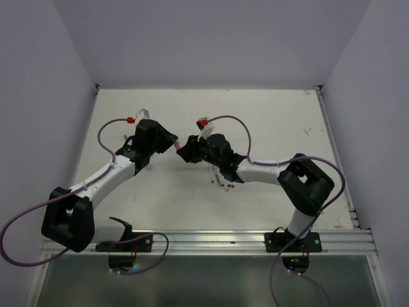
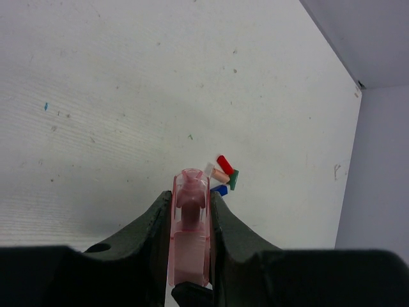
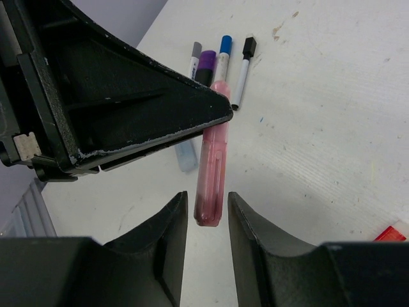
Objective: Open the pen caps
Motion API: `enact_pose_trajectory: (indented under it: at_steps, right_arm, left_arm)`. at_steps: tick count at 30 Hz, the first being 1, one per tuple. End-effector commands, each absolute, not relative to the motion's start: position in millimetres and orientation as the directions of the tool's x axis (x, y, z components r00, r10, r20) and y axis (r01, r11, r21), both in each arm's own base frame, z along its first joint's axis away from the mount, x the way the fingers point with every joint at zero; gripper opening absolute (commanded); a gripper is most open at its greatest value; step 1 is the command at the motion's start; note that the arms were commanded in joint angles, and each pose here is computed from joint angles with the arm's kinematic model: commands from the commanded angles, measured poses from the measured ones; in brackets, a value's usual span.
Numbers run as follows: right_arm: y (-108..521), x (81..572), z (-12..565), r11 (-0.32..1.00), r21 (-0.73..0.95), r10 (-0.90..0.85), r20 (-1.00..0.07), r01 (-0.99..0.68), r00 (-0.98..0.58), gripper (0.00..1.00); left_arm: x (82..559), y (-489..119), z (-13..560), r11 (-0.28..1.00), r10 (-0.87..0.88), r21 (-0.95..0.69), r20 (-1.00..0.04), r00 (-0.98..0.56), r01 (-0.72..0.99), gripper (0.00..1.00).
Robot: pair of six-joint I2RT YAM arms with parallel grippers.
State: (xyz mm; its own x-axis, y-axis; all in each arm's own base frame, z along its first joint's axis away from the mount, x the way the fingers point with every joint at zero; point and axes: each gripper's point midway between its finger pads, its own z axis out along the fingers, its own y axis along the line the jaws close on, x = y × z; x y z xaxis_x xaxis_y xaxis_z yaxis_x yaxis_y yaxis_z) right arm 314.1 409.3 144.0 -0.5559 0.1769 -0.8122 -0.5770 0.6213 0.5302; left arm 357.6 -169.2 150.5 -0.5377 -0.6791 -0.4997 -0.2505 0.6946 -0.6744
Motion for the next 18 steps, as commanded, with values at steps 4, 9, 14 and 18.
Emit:
enact_pose_trajectory:
  at_steps: [4,9,14,18]
  right_arm:
    - [409.5,322.9,182.3,0.591,0.524,0.232,-0.838,-0.613,-0.493,0.27]
    - [411.8,318.0,174.1,0.578,0.533,0.212,-0.830,-0.618,-0.516,0.21]
    - [412.9,313.4,167.4,0.569,0.539,0.199,-0.823,-0.622,-0.532,0.24]
    - [413.0,314.4,171.7,0.567,0.535,0.204,-0.828,-0.626,-0.522,0.28]
  left_arm:
    - [363.6,-168.6,170.2,0.681,-0.695,-0.700,-0.527,-0.489,-0.214,0.09]
    - [366.1,-168.8,174.6,0.670,-0.707,-0.711,-0.523,-0.476,-0.214,0.09]
    - [368.8,-171.7,180.2,0.647,-0.725,-0.734,-0.510,-0.463,-0.206,0.08]
    - [369.6,-172.0,182.0,0.644,-0.727,-0.737,-0.508,-0.462,-0.203,0.08]
